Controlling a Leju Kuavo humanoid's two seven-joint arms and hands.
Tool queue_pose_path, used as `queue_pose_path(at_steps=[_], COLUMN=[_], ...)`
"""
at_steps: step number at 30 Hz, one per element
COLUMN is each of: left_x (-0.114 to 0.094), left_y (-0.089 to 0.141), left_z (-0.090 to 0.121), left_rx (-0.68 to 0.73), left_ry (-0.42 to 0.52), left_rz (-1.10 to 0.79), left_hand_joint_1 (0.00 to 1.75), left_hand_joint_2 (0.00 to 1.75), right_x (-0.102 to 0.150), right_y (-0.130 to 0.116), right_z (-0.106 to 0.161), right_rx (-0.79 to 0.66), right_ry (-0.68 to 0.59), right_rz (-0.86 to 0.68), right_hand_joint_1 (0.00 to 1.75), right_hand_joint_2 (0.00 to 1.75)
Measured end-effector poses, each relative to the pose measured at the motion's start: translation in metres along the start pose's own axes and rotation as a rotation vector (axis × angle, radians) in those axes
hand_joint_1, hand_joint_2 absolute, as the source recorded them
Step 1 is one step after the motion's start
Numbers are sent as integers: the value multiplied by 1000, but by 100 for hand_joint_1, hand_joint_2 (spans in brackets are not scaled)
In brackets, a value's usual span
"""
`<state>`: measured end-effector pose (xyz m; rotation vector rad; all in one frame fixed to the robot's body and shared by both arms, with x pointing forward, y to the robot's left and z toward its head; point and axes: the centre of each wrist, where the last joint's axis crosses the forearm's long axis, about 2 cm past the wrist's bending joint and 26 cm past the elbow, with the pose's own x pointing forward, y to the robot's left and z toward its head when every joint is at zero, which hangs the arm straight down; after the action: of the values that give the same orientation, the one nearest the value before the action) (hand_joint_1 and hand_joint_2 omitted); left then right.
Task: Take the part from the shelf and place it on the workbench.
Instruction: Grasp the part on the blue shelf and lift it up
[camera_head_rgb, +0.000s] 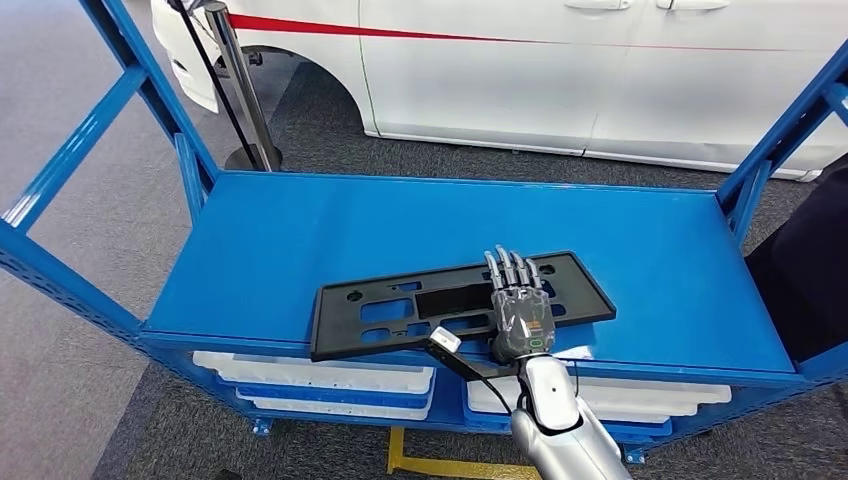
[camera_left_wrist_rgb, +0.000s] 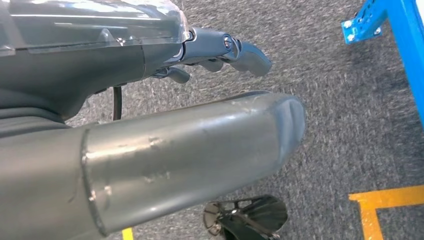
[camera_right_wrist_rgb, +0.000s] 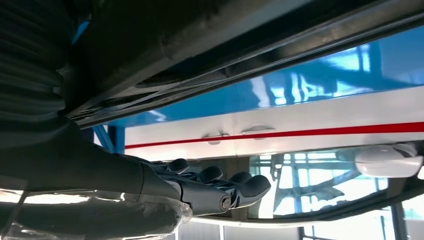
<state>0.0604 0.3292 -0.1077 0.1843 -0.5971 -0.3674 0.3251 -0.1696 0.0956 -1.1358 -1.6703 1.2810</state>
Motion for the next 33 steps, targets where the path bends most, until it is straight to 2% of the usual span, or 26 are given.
queue_pose_path(at_steps=[3, 7, 13, 33], left_x=[-1, -3, -4, -7], left_y=[1, 1, 1, -7], left_z=[0, 1, 2, 5], left_rx=[6, 9, 10, 6], left_ry=[-6, -4, -5, -6], left_rz=[5, 12, 14, 19], left_hand_joint_1=[0, 0, 0, 0], left_hand_joint_2=[0, 0, 0, 0], right_x=[-14, -28, -41, -51], right_y=[-1, 0, 4, 4], right_z=[-1, 0, 5, 6], right_rx=[2, 18, 84, 86], right_ry=[36, 77, 94, 103], right_rz=[1, -5, -40, -56], right_hand_joint_1=[0, 174, 175, 175], right_hand_joint_2=[175, 175, 175, 175])
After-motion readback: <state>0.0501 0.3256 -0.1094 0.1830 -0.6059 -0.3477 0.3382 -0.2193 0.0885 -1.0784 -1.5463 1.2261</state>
